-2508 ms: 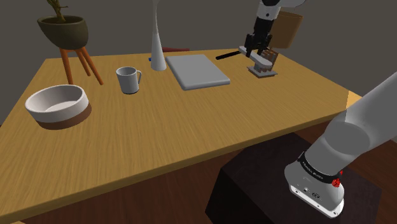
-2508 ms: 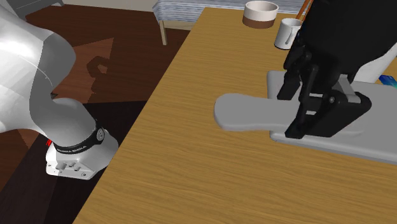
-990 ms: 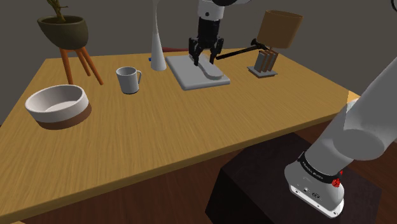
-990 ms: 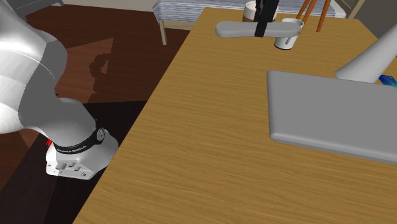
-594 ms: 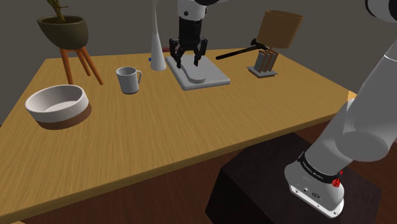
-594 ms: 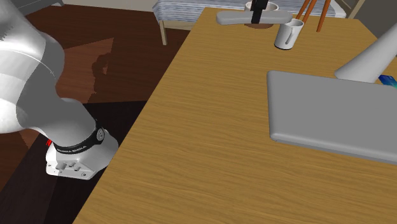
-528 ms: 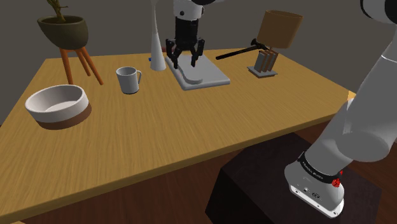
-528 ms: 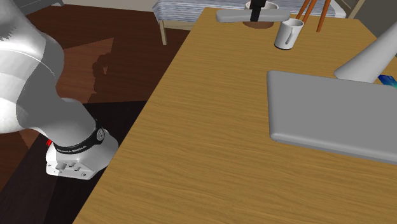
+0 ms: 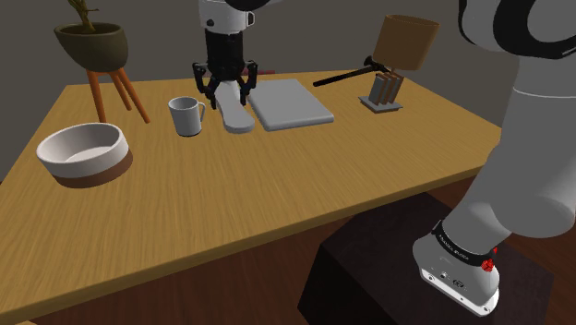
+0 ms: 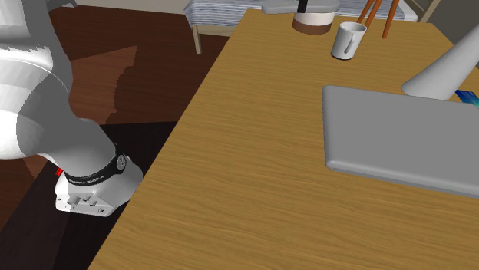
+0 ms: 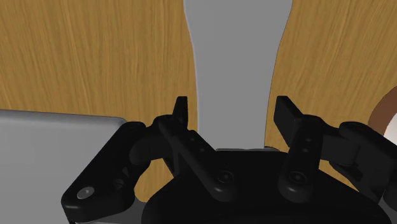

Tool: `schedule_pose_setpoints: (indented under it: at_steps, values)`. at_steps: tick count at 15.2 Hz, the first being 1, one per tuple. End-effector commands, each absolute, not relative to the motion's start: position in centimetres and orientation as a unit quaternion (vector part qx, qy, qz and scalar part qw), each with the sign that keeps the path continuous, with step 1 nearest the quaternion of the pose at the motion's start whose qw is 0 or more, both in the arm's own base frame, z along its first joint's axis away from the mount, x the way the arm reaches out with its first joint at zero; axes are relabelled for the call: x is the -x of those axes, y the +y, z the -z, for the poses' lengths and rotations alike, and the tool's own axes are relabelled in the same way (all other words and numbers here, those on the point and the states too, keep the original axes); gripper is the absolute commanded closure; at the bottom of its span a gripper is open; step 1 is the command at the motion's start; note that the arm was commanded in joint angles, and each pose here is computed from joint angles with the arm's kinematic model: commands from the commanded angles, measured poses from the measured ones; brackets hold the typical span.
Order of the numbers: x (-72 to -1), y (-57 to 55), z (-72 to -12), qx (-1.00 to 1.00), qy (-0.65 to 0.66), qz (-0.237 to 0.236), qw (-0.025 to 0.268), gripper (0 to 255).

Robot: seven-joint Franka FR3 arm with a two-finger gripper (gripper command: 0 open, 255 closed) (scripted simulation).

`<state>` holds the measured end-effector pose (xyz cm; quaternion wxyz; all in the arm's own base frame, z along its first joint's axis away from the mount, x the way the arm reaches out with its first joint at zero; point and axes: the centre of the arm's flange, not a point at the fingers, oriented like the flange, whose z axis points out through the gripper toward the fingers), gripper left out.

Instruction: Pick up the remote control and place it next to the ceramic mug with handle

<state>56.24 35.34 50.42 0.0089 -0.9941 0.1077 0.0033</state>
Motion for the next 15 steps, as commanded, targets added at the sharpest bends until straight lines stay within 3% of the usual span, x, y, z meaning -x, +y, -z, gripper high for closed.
schedule_pose_setpoints:
  at_steps: [1,15]
  values:
    - [-56.4,37.7,-50.8,0.994,0.109,-0.003,0.009,255]
    - [-56.9,40.9,-45.0,0.994,0.109,-0.003,0.009,255]
